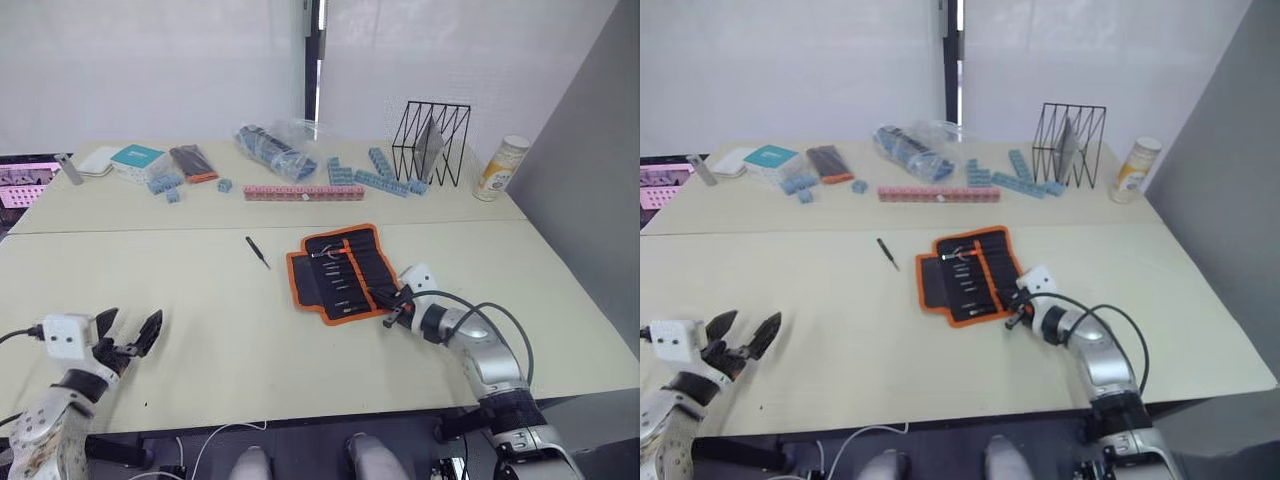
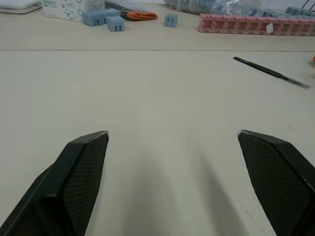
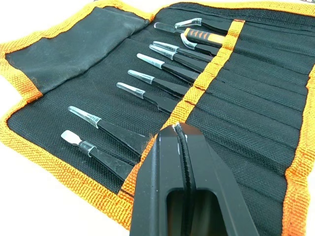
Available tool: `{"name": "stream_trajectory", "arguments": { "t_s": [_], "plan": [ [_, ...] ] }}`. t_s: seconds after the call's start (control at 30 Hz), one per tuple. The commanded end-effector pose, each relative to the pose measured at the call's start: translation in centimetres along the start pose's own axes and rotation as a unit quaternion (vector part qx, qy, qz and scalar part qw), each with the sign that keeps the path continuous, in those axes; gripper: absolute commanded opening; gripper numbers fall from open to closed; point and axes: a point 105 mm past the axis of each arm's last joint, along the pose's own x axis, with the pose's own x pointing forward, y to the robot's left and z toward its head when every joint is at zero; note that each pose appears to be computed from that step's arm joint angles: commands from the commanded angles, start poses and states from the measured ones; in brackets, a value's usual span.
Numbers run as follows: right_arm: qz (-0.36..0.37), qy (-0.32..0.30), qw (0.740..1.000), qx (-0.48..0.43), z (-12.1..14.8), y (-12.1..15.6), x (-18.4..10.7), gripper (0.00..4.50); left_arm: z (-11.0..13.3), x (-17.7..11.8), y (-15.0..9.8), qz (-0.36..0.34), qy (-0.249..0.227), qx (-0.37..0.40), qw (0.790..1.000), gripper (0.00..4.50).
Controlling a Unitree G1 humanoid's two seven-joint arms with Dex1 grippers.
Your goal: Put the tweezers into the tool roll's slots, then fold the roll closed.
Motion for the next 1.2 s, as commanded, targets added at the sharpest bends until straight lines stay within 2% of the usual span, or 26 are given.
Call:
{"name": "stream_trajectory", "arguments": {
  "t_s": [0.03,0.2,0.4,0.67,0.9,1.03,1.2],
  "plan": [
    [0.022,0.033,0.999,0.011,-1.9,1.1,0.2,0.0,1.3,-0.2,-0.1,0.004,-0.03,0.013,0.999,4.45],
    [0.024,0.035,0.999,0.01,-1.9,1.1,0.1,0.0,1.1,0.2,-0.5,-0.002,-0.031,0.011,0.999,4.45],
    [0.021,0.037,0.999,0.01,-2.0,1.0,-0.2,0.0,2.6,1.9,-2.0,-0.025,-0.052,-0.017,0.998,4.45],
    [0.011,0.036,0.999,0.007,-1.8,0.7,-0.7,0.0,5.8,6.6,-6.7,-0.035,-0.048,-0.081,0.995,4.45],
    [0.003,0.037,0.999,0.008,-1.8,0.8,-1.2,0.0,5.5,10.3,-11.8,-0.018,0.016,-0.055,0.998,4.45],
    [0.0,0.039,0.999,0.007,-1.7,0.8,-1.3,0.0,4.3,12.3,-13.6,0.042,0.066,0.004,0.997,4.45],
    [-0.005,0.038,0.999,0.008,-1.6,0.9,-1.4,0.0,3.6,13.9,-16.5,0.056,0.086,0.011,0.995,4.45]
  ]
}}
